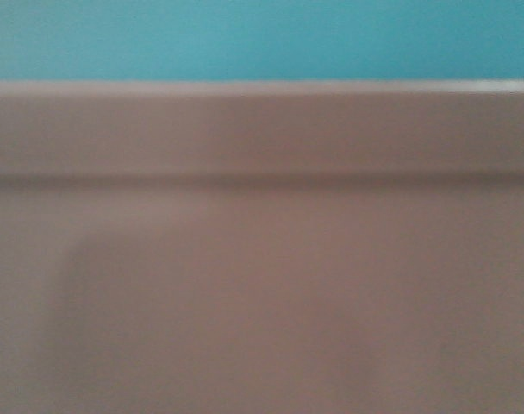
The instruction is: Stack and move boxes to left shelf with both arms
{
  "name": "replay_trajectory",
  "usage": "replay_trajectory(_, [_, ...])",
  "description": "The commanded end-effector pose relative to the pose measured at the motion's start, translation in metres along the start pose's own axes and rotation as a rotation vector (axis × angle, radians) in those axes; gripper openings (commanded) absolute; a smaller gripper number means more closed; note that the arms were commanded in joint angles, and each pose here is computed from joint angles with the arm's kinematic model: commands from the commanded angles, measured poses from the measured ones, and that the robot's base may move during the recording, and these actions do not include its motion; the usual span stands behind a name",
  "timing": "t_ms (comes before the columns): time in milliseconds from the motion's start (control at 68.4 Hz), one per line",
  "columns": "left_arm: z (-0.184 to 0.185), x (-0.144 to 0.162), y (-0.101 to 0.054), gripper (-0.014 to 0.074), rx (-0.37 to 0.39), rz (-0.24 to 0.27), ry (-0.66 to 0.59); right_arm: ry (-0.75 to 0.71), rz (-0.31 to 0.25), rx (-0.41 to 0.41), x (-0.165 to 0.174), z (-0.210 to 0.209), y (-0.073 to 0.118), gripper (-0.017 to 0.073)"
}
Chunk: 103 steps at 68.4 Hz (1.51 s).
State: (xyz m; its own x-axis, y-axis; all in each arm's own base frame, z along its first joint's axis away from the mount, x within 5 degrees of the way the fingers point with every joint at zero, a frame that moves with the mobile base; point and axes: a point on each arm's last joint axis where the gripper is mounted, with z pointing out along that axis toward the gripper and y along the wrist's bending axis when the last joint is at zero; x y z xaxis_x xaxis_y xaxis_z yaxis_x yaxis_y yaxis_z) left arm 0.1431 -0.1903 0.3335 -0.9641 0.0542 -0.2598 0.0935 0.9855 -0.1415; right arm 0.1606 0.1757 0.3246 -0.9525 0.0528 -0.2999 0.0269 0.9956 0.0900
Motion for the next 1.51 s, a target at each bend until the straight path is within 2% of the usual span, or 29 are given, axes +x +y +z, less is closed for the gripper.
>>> replay_trajectory(0, [-0.022, 0.0089, 0.0002, -0.0012, 0.046, -0.006, 0.041, -0.041, 0.008, -0.03, -0.0019, -0.0171, -0.0039, 0.0057])
replay_trajectory(1491, [-0.022, 0.0089, 0.0002, -0.0012, 0.046, -0.006, 0.041, -0.04, 0.008, -0.029, -0.0019, -0.0171, -0.0039, 0.0057])
